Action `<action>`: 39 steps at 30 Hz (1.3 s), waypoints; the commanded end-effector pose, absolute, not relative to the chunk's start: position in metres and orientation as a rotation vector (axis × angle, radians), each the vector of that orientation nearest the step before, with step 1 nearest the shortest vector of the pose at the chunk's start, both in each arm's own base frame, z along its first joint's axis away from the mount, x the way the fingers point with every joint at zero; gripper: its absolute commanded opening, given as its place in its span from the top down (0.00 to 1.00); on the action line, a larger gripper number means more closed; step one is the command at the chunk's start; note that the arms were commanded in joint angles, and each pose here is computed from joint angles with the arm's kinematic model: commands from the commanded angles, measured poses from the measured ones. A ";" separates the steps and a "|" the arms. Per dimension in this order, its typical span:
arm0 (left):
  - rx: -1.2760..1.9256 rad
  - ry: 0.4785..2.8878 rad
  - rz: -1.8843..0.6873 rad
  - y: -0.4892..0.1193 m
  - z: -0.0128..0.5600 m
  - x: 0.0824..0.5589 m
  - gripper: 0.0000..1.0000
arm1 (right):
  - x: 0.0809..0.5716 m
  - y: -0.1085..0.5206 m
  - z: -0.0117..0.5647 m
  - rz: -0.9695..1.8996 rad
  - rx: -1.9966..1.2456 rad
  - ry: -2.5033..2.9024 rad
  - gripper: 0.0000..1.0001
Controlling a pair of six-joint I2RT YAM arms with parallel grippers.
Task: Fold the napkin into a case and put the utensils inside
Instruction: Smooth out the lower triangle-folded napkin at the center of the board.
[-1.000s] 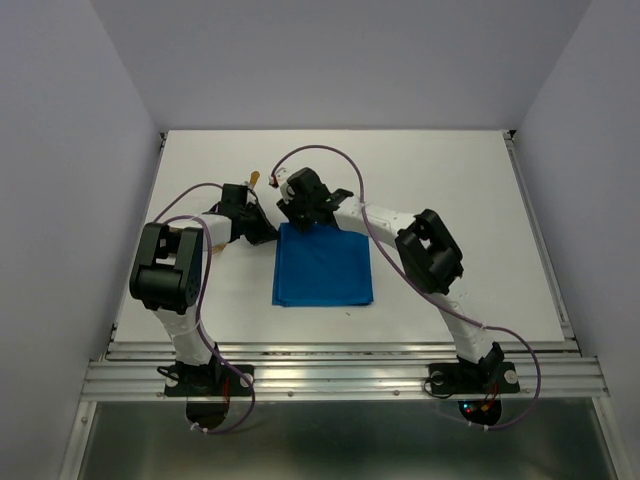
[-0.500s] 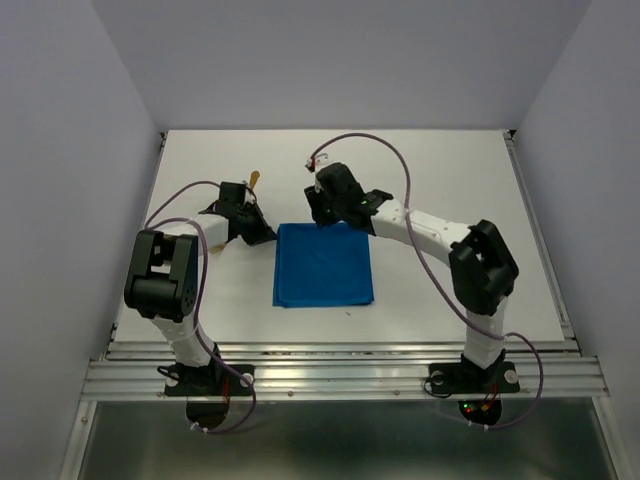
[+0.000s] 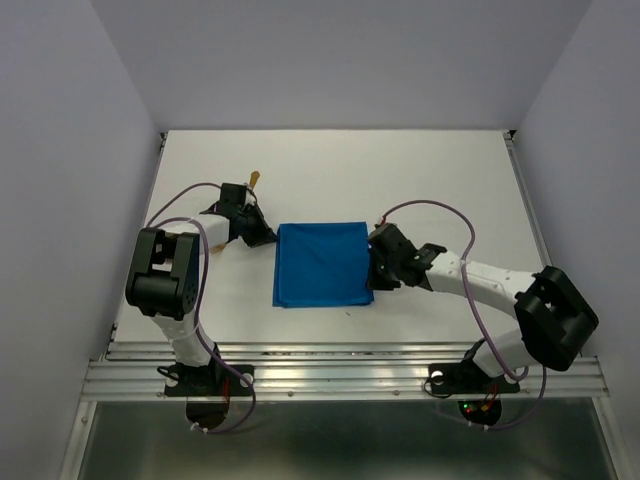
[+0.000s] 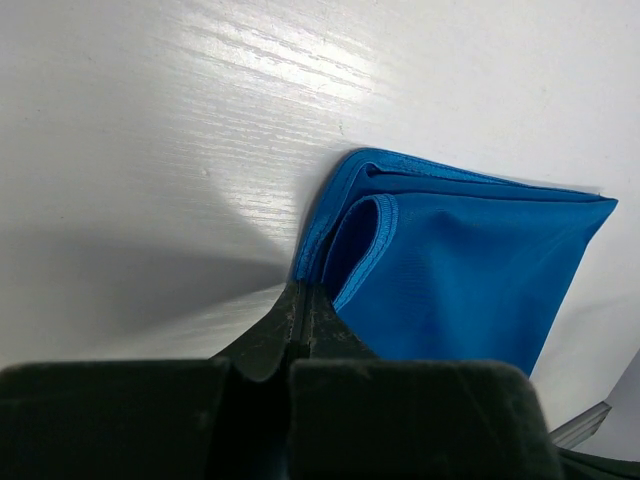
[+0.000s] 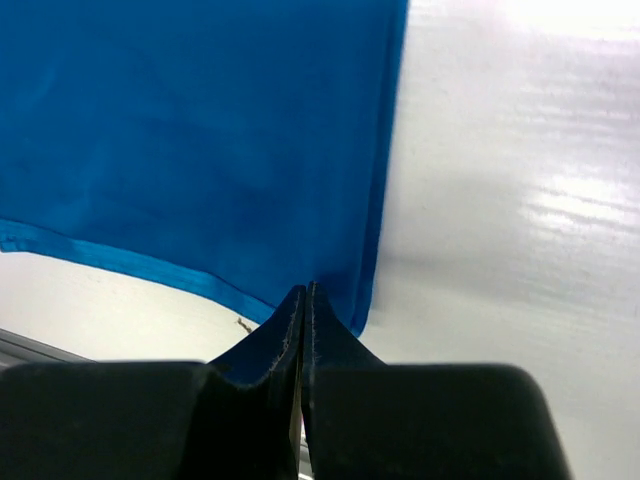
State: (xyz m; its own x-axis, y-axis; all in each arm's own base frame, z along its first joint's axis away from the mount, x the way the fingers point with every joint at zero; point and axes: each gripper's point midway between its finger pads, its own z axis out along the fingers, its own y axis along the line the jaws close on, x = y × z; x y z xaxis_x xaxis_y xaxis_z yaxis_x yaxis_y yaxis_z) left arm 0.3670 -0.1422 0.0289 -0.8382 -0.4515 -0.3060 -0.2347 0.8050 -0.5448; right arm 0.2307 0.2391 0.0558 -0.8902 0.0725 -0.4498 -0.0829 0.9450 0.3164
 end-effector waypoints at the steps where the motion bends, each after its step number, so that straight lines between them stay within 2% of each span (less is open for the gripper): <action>1: -0.490 2.533 -0.717 -0.145 0.038 0.376 1.00 | 0.227 0.246 0.067 0.532 0.111 2.616 0.99; 15: -0.488 2.535 -0.737 -0.148 0.040 0.376 1.00 | 0.214 0.218 0.020 0.301 0.138 2.713 0.99; 28: -0.490 2.545 -0.741 -0.148 0.037 0.372 1.00 | 0.220 0.248 0.056 0.289 0.048 2.611 0.99; 39: -0.493 2.556 -0.743 -0.149 0.034 0.368 1.00 | 0.207 0.235 0.019 0.185 0.093 2.666 0.99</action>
State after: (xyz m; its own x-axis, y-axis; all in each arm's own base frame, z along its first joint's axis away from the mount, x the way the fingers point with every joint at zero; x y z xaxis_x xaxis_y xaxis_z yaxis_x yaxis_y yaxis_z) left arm 0.3657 -0.1452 0.0302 -0.8432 -0.4492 -0.2952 -0.2296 0.7976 -0.5578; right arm 0.2070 0.2459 0.0343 -0.8952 0.0767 -0.4391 -0.0119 0.9806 0.1956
